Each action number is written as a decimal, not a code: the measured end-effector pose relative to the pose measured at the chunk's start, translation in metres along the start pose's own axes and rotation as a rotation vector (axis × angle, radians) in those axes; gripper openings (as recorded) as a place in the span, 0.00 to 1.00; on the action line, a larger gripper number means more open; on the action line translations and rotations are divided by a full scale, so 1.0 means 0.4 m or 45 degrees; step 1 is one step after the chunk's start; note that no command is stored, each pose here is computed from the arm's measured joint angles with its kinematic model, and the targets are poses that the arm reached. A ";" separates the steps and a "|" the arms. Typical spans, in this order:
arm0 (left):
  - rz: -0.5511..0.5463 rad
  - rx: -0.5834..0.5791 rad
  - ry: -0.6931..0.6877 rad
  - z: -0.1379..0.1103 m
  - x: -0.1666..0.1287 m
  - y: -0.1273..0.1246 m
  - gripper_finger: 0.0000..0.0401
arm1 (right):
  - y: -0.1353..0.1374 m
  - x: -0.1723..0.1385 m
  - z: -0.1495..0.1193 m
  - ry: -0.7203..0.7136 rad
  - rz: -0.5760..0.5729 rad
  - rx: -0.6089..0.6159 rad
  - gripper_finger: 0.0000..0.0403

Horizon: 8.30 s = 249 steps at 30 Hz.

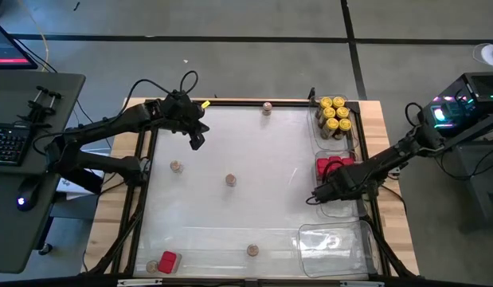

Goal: Sort spices by type
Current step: Adjust the red seasoning can in the middle transparent bin, then put the red seasoning can into the middle transparent bin

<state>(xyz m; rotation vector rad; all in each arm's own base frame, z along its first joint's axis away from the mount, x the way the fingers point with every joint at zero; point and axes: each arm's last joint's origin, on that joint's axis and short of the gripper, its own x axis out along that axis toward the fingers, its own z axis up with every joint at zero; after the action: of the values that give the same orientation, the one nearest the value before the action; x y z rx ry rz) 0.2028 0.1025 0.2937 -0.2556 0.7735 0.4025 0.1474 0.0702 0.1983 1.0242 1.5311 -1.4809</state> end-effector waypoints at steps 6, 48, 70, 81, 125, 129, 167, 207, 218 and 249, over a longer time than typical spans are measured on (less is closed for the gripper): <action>0.000 -0.001 0.009 -0.002 0.000 0.000 0.00 | 0.001 0.000 0.003 -0.047 0.021 0.040 0.00; -0.872 0.498 0.696 -0.350 -0.299 -0.447 0.00 | 0.102 -0.283 -0.037 -1.054 1.163 -0.167 0.00; -0.926 0.926 0.626 -0.513 -0.184 -0.681 0.00 | 0.109 -0.285 -0.045 -1.054 1.108 -0.427 0.00; -0.964 0.997 0.654 -0.527 -0.137 -0.709 0.00 | 0.110 -0.284 -0.047 -1.056 1.086 -0.492 0.00; -0.540 1.044 0.283 -0.042 0.063 -0.495 0.00 | 0.121 -0.300 -0.055 -1.029 1.205 -0.445 0.00; -0.538 0.889 0.588 -0.112 0.020 -0.460 0.00 | 0.123 -0.303 -0.055 -1.041 1.224 -0.429 0.00; -0.509 0.739 -0.036 -0.059 0.183 -0.426 0.00 | 0.180 -0.355 -0.063 -0.852 1.648 -0.004 0.01; -0.197 0.773 -0.241 -0.126 -0.141 -0.141 0.00 | 0.638 -0.366 -0.178 -0.105 0.709 0.366 0.60; -0.199 0.766 -0.205 -0.132 -0.140 -0.139 0.00 | 0.653 -0.377 -0.156 -0.149 0.740 0.353 0.60; -0.196 0.765 -0.203 -0.132 -0.139 -0.139 0.00 | 0.631 -0.383 -0.179 -0.174 0.674 0.256 0.86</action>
<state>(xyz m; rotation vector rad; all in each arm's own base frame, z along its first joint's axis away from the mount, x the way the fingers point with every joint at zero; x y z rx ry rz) 0.1586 0.0190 0.3014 0.2765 0.6800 0.0321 0.4404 0.1372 0.2434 1.2949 0.9288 -1.3038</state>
